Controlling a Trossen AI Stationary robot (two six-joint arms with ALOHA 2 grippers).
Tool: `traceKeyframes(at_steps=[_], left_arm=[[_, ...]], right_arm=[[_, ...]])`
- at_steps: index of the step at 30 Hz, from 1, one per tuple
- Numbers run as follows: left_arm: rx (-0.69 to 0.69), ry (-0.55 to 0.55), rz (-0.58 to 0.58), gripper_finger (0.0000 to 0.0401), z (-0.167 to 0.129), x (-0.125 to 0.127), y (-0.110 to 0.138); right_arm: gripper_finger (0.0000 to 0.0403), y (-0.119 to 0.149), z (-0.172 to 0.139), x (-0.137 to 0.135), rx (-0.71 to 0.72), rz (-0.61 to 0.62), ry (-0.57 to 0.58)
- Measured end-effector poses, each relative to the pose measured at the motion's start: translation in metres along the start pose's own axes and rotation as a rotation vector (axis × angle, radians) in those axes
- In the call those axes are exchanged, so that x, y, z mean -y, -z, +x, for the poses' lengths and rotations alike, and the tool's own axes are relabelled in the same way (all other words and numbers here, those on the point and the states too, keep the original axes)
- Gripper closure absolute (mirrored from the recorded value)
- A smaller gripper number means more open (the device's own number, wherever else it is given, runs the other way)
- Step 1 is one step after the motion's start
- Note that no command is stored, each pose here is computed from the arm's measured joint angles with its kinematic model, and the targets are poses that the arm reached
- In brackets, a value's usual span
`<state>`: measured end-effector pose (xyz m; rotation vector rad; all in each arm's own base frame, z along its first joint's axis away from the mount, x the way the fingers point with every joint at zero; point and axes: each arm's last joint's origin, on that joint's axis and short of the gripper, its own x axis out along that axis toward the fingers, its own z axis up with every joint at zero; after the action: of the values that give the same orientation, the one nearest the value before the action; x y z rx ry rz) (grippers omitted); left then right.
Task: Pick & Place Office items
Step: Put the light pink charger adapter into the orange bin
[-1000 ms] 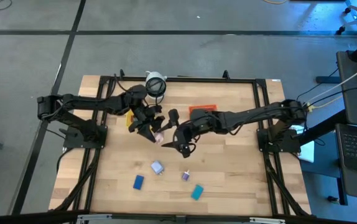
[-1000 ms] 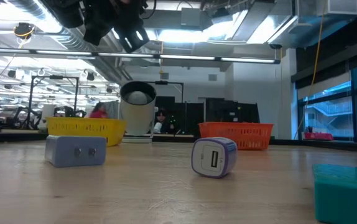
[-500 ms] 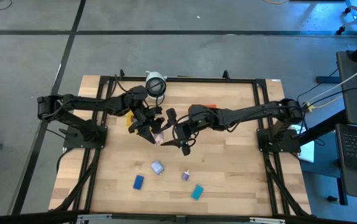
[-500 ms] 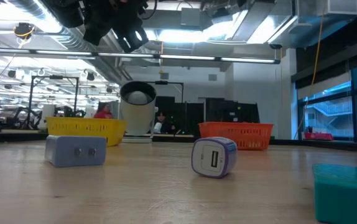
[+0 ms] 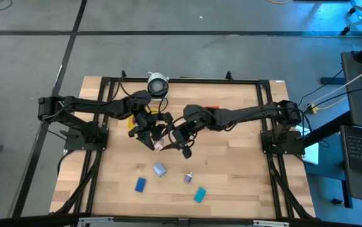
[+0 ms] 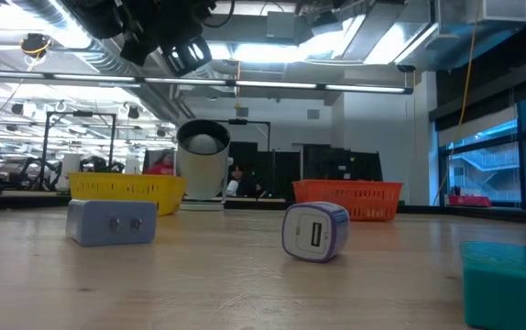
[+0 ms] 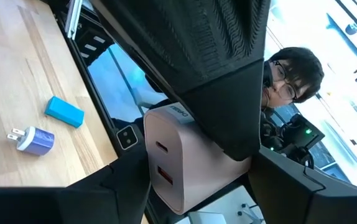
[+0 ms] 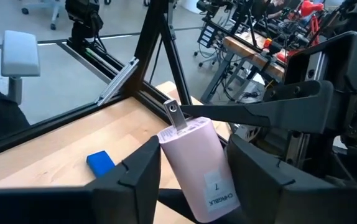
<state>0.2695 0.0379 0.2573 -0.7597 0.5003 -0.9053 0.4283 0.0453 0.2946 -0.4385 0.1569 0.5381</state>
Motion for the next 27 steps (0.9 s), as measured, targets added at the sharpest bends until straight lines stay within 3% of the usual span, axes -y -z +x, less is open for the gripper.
traceKeyframes(at_steps=[16, 27], left_arm=[[0.001, 0.008, 0.023, 0.0153, -0.001, 0.0, -0.001], [0.081, -0.046, 0.089, 0.0152, -0.018, -0.002, -0.01]], right_arm=[[0.0251, -0.001, -0.005, 0.001, -0.002, 0.028, -0.028], [0.0274, -0.003, -0.017, 0.009, -0.024, 0.047, 0.0]])
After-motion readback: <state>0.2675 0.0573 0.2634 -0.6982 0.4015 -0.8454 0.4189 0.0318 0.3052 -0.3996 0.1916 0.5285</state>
